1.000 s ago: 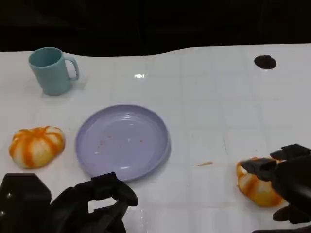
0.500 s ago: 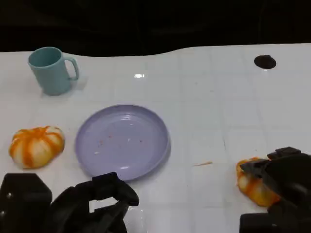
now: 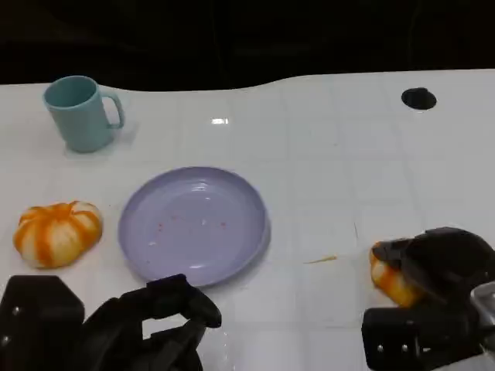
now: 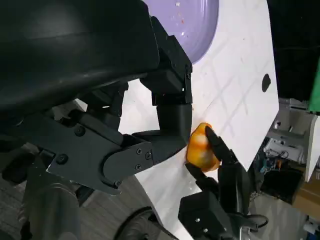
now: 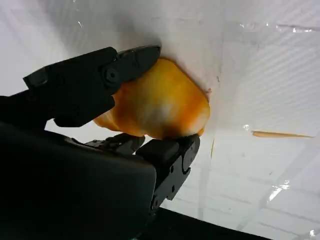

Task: Grasp the bread from the table and place it into the plate.

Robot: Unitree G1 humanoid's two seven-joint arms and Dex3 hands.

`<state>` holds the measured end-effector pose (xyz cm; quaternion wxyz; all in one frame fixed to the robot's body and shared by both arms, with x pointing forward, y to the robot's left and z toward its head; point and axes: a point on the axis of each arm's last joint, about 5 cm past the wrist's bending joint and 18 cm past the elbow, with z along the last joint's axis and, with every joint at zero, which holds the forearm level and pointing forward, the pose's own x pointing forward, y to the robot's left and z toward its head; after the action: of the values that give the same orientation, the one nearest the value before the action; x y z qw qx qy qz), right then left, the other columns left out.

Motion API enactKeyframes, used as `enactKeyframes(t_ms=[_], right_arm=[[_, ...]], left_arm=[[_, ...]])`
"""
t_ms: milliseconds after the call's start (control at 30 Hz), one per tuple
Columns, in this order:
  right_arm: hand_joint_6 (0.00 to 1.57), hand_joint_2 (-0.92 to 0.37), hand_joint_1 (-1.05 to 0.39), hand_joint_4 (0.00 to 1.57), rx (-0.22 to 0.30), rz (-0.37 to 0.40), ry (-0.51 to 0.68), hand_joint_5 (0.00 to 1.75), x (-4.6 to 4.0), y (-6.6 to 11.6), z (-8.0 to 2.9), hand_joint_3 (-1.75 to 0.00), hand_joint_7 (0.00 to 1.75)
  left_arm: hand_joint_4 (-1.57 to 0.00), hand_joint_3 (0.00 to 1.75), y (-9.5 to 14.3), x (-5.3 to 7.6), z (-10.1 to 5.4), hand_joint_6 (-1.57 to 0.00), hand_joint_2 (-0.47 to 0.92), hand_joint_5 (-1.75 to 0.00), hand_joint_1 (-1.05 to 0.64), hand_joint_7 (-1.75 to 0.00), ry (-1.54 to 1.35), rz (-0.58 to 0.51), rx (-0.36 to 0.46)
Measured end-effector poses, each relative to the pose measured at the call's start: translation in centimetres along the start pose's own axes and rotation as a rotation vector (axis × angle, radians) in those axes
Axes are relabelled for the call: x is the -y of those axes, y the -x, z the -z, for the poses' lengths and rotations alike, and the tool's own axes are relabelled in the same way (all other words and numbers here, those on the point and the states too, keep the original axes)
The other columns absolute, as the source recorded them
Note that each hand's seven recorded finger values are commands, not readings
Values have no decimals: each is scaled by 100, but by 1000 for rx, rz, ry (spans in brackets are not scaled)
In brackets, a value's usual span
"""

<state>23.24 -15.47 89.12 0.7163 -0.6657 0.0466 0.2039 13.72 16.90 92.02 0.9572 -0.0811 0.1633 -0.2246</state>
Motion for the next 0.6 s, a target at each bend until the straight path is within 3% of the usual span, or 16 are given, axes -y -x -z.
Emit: enactKeyframes(t_ms=[67, 100, 133, 167, 200, 233, 267, 333, 400, 433, 500, 533, 600], right_arm=[[90, -92, -31, 82, -2, 20, 3, 21, -4, -33, 6, -4, 12], [104, -92, -27, 90, -5, 38, 1, 46, -18, -47, 14, -3, 16], [112, -92, -25, 87, -3, 62, -8, 83, -37, -57, 22, -2, 24], [104, -92, -21, 88, 4, 98, -17, 137, -64, -64, 32, -6, 70], [96, -92, -20, 89, 12, 128, -27, 155, -90, -70, 45, -9, 93], [91, -92, -20, 90, 23, 159, -37, 165, -112, -77, 55, -11, 105], [90, -92, -20, 89, 30, 179, -45, 170, -123, -84, 62, -12, 104], [95, -92, -21, 85, 42, 206, -40, 174, -125, -95, 70, -13, 77], [98, -92, -22, 83, 59, 222, -30, 174, -130, -100, 79, -15, 75], [93, -91, -22, 82, 65, 227, -25, 175, -133, -100, 80, -17, 89], [75, -88, -21, 83, 70, 234, -19, 175, -131, -102, 83, -23, 138], [68, -86, -20, 83, 70, 237, -18, 175, -129, -103, 85, -26, 154], [61, -84, -19, 83, 68, 245, -18, 175, -128, -103, 93, -30, 170]], left_arm=[[-70, 84, 1, 5, -7, -63, 77, -175, -34, -144, -1, 1, 1], [-70, 84, 2, 7, -9, -63, 77, -175, -34, -144, -2, 1, 1], [-69, 84, 3, 9, -12, -63, 76, -175, -34, -144, -2, -1, 1], [-69, 84, 4, 10, -14, -63, 77, -175, -33, -144, -2, -3, 0], [-69, 84, 4, 11, -14, -62, 77, -175, -33, -144, -2, -3, -2], [-69, 84, 5, 12, -14, -62, 77, -175, -33, -145, -2, -3, -4], [-69, 84, 4, 13, -15, -62, 77, -175, -33, -145, -3, -3, -4], [-69, 85, 4, 17, -20, -62, 77, -175, -33, -145, -5, -1, -1], [-69, 85, 5, 20, -23, -61, 77, -175, -33, -146, -6, 0, 0], [-69, 85, 5, 20, -23, -61, 77, -175, -33, -146, -5, 0, 0], [-68, 85, 5, 20, -23, -60, 77, -175, -32, -146, -6, 1, 0], [-68, 85, 5, 20, -23, -60, 77, -175, -32, -147, -6, 1, 0], [-68, 86, 6, 22, -25, -60, 77, -175, -31, -147, -5, 0, -1]])
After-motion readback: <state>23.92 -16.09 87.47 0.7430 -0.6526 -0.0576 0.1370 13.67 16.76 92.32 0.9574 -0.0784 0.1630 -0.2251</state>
